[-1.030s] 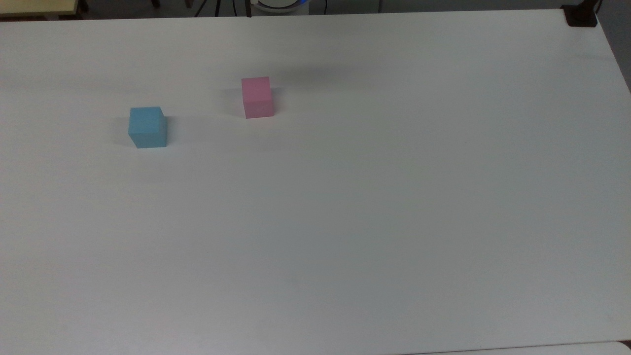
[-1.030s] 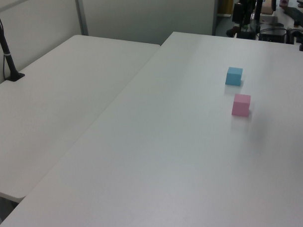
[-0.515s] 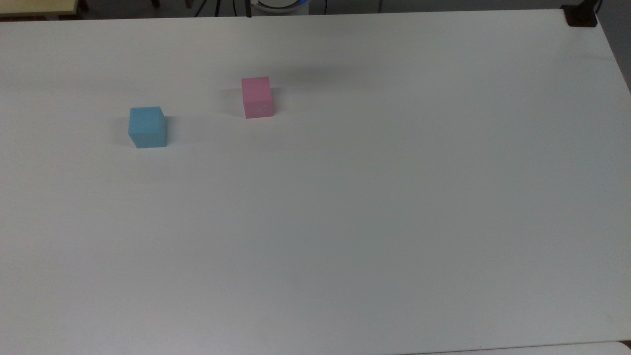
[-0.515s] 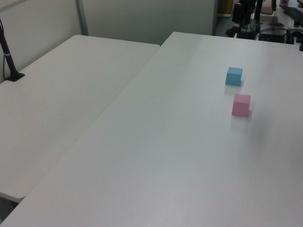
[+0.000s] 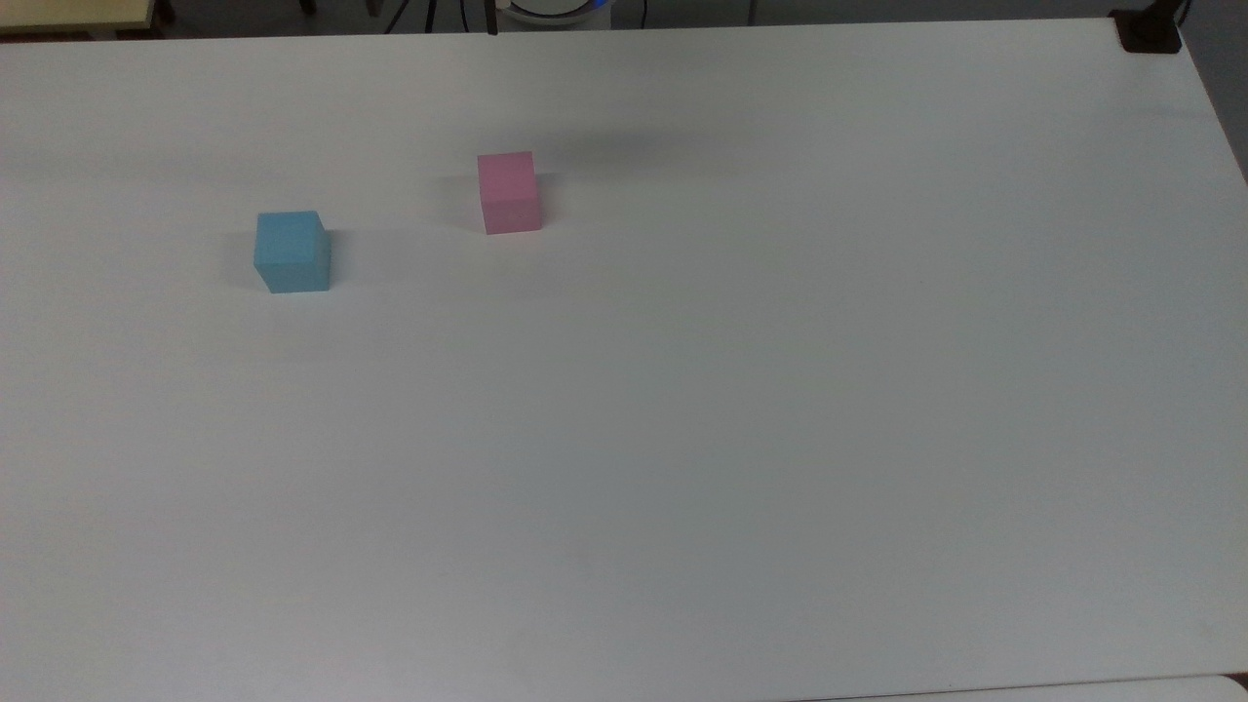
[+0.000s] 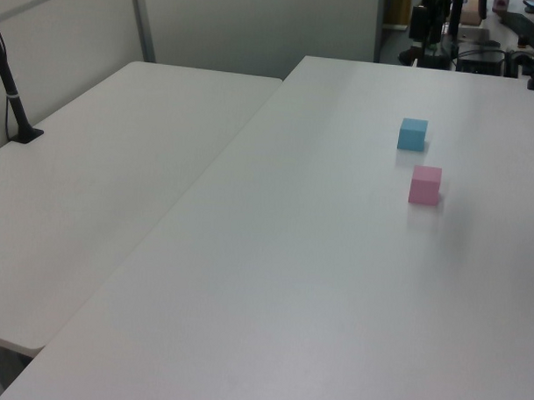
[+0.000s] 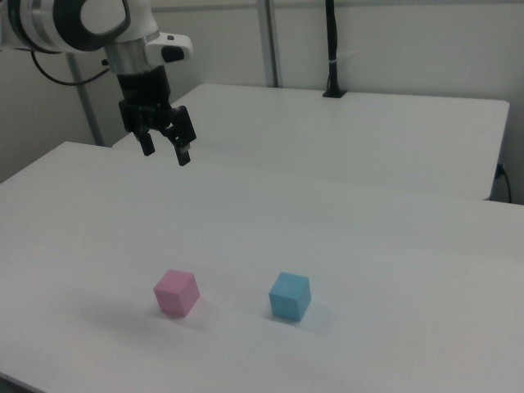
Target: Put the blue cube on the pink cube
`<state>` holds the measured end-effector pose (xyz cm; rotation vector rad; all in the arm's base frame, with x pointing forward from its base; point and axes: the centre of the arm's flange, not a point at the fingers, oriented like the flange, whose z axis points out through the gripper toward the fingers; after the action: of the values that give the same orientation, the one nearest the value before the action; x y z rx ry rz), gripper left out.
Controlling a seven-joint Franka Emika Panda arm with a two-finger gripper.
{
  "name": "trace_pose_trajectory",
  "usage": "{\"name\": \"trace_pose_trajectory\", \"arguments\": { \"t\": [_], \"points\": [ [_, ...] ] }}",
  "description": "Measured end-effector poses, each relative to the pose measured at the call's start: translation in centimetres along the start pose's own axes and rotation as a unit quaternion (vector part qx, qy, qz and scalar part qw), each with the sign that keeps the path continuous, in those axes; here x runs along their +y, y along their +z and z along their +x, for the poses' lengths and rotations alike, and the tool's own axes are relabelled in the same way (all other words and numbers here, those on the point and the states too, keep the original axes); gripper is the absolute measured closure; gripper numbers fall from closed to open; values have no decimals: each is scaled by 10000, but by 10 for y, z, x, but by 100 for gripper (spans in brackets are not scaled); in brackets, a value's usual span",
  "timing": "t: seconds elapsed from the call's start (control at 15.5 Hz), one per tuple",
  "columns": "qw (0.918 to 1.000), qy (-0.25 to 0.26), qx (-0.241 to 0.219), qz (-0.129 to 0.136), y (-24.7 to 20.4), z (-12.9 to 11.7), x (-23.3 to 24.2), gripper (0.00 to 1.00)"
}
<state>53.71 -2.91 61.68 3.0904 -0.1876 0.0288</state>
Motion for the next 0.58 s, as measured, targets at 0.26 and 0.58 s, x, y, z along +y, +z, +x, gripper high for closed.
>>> {"name": "trace_pose_trajectory", "arguments": {
  "t": [0.26, 0.58],
  "points": [
    [9999, -144, -2, -1, 0, 0, 5, 0],
    [9929, -1181, -133, -58, 14, 7, 46, 0]
  ]
}}
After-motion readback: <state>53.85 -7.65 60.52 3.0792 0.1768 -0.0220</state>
